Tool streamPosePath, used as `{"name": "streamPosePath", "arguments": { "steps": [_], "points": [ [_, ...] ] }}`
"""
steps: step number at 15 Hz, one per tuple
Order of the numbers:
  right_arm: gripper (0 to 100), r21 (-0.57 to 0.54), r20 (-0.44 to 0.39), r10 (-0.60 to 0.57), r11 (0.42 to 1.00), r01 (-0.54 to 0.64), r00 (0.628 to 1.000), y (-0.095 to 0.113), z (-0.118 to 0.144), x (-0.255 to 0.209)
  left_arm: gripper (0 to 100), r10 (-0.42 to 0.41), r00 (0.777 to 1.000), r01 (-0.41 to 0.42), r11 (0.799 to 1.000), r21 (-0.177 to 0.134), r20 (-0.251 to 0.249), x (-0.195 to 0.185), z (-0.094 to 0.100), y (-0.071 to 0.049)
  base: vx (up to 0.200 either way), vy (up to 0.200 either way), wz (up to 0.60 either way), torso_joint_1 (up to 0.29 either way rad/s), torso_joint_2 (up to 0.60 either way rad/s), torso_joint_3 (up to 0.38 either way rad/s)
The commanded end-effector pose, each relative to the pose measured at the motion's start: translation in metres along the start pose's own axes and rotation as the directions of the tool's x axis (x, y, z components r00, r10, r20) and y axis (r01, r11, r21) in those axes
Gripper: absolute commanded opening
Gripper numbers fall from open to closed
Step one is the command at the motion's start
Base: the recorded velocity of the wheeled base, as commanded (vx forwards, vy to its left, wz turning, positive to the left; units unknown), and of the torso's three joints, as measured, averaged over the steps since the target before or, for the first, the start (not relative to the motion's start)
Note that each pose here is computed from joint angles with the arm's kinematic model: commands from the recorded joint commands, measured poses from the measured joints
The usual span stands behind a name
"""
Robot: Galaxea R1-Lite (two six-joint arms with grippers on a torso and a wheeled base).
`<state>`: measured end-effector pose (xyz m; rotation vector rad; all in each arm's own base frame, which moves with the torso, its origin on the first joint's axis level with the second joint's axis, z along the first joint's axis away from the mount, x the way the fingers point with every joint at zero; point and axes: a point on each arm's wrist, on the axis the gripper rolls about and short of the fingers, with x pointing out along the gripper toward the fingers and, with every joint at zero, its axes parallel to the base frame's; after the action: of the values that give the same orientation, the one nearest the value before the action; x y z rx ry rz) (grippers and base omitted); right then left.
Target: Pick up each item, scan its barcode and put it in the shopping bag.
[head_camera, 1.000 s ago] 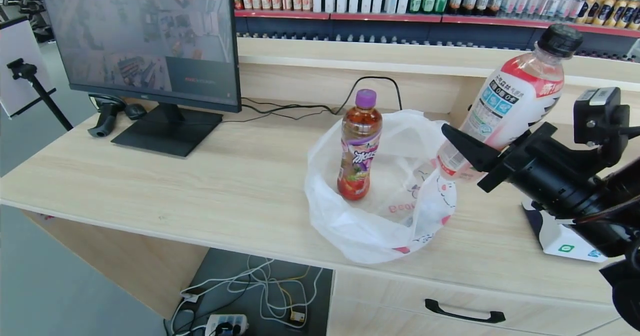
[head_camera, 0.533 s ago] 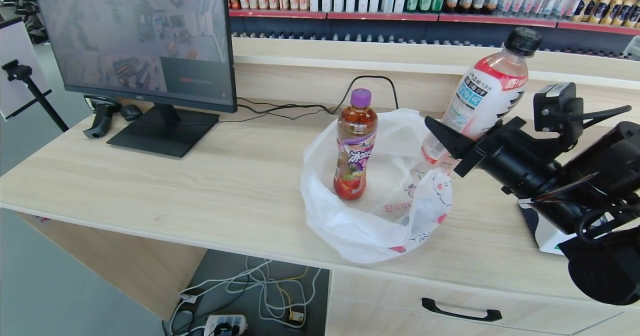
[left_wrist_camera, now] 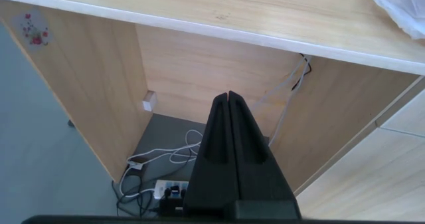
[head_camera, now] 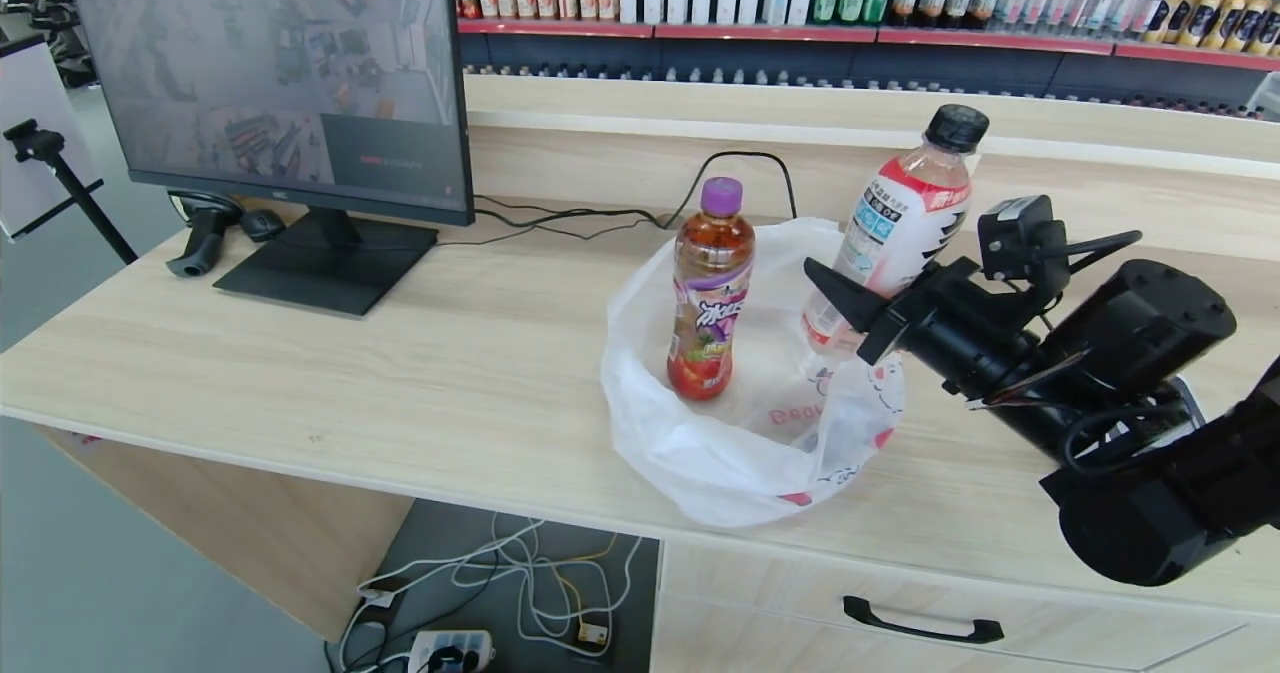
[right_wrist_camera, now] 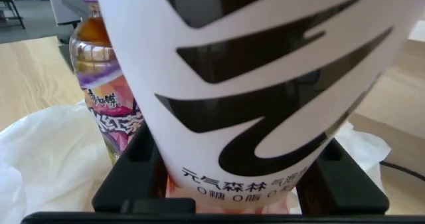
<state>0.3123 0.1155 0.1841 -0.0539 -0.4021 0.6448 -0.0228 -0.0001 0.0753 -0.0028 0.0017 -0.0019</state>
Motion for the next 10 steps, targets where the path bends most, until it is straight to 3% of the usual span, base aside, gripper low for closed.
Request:
{"name": "streamPosePath", "arguments": {
  "steps": [1, 10],
  "points": [
    [0, 0.014, -0.02, 0.023, 1.0, -0.023, 1.0, 0.007, -0.011, 0.005, 0, 0.0, 1.0, 0.0, 1.0, 0.0, 0.0, 0.0, 0.0, 0.0, 0.0, 0.0, 0.0, 0.0, 0.0, 0.0],
    [0, 0.051, -0.062, 0.049, 0.998, -0.046, 0.997, 0.014, -0.037, 0.015, 0, 0.0, 1.0, 0.0, 1.0, 0.0, 0.0, 0.0, 0.0, 0.0, 0.0, 0.0, 0.0, 0.0, 0.0, 0.0]
  ]
}}
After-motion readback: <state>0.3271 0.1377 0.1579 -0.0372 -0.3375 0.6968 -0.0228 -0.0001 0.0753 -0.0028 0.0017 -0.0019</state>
